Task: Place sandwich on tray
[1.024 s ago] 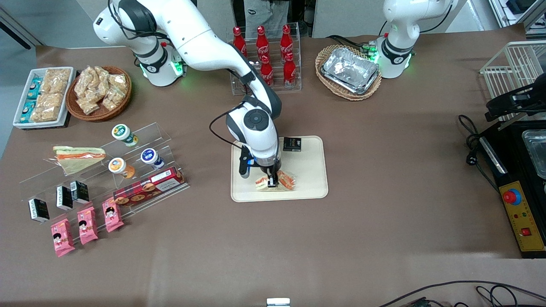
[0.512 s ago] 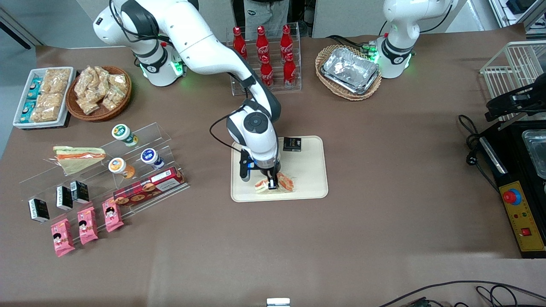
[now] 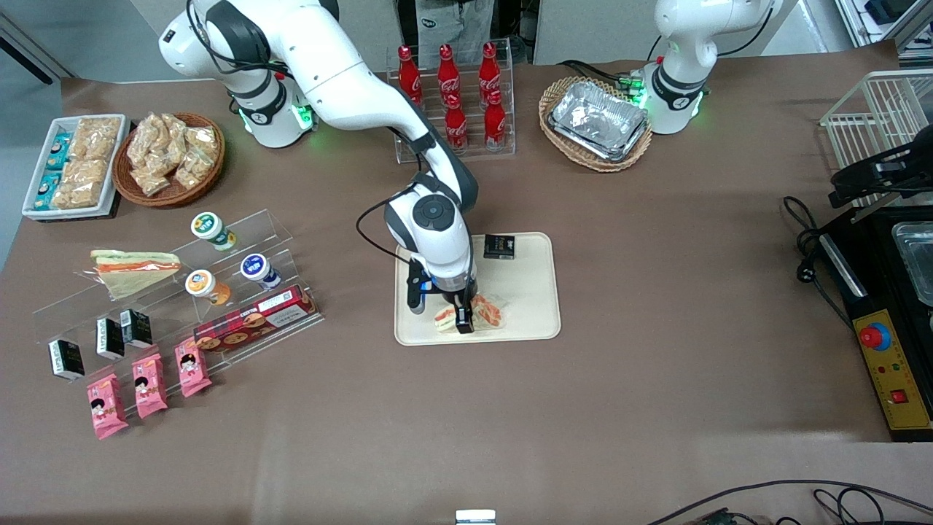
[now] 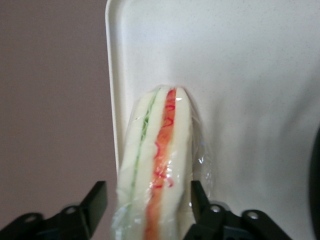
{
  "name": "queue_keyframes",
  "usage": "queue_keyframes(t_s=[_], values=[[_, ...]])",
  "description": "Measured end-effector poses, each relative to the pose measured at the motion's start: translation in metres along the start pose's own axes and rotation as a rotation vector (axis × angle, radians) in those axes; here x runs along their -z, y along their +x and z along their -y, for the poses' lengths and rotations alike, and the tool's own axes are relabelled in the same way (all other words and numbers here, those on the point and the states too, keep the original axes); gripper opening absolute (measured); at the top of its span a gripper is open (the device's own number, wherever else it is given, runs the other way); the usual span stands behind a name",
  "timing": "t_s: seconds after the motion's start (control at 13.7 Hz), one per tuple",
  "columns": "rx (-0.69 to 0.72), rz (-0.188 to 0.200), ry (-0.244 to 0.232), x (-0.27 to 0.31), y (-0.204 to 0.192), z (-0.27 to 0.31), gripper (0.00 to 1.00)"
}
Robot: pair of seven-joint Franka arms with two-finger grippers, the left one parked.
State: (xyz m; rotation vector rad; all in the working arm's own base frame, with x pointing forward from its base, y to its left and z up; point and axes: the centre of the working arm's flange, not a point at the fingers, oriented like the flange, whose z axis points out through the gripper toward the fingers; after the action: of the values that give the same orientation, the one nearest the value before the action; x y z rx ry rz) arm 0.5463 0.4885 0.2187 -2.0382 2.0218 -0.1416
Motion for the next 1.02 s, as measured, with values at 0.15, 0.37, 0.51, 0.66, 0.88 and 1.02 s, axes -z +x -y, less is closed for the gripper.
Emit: queue_keyframes(t_s=[0.15, 0.37, 0.51, 0.66, 0.88, 1.02], values=[[-0.005, 0.006, 0.009, 0.004, 0.000, 0.006, 0.95], [-0.046, 0.037, 0.021, 0.024, 0.003, 0.025, 1.00], [-0.080, 0.054, -0.006, 0.052, 0.002, 0.036, 1.00], [-0.127, 0.059, -0.042, 0.097, 0.015, 0.058, 1.00], [-0.208, 0.063, -0.067, 0.171, 0.068, 0.105, 1.00], [-0.214, 0.046, -0.106, 0.207, 0.121, 0.130, 1.00]])
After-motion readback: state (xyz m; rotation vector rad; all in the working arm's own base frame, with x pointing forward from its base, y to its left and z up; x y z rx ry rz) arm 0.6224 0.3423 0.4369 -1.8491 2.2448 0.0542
